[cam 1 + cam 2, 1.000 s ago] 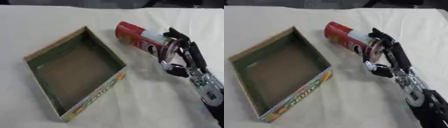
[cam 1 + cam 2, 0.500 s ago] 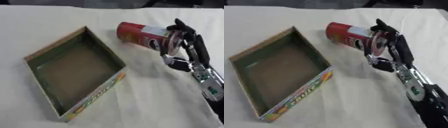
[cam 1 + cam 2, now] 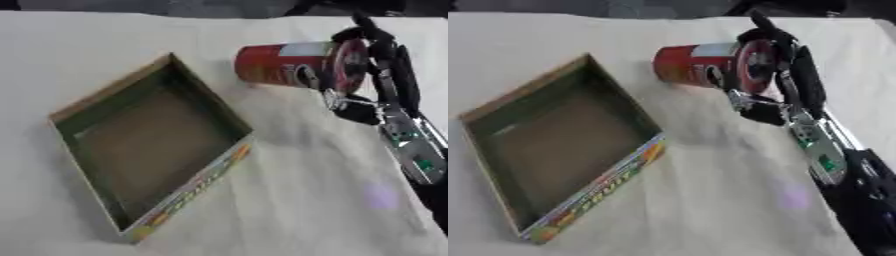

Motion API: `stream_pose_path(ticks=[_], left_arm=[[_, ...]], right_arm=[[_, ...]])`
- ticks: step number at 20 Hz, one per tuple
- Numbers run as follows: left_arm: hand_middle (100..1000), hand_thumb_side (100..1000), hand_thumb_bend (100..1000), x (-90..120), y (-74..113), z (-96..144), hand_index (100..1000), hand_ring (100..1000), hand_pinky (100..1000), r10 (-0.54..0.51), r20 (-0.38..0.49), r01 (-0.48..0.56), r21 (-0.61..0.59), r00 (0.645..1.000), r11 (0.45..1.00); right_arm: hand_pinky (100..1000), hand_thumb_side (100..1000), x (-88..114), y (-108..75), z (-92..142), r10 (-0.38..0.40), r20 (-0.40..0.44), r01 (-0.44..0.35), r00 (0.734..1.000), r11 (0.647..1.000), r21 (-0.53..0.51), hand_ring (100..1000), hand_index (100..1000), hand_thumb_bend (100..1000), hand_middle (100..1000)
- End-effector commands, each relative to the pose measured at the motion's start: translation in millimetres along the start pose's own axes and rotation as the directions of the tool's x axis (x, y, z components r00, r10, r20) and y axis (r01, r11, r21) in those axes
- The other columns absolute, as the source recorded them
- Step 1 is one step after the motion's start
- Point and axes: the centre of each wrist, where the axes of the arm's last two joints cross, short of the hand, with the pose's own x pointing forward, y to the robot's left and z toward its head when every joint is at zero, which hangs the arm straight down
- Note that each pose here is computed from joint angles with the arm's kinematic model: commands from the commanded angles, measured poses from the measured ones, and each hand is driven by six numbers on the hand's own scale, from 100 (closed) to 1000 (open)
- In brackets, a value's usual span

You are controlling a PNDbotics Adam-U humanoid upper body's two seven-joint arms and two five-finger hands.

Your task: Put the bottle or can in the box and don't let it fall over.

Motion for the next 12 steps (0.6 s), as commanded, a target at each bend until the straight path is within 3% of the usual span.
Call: stream_pose_path(ticks=[1, 12], left_arm=[[990, 866, 189, 5, 4.7, -5, 796, 813, 510, -0.005, 0.030, 0.005, 0.010, 1.000, 1.000], [988, 864, 189, 3, 5.4, -4, 796, 812, 511, -0.012, 0.028, 0.012, 0.010, 1.000, 1.000]], right_arm=[[100, 100, 1, -12.3, -20, -0.015, 0.126, 0.028, 0.992, 0.994, -0.105, 176, 124, 100, 100], [100, 100, 8, -18.6, -57, -0.017, 0.234, 0.065, 0.972, 0.978, -0.199, 126, 110, 100, 100]])
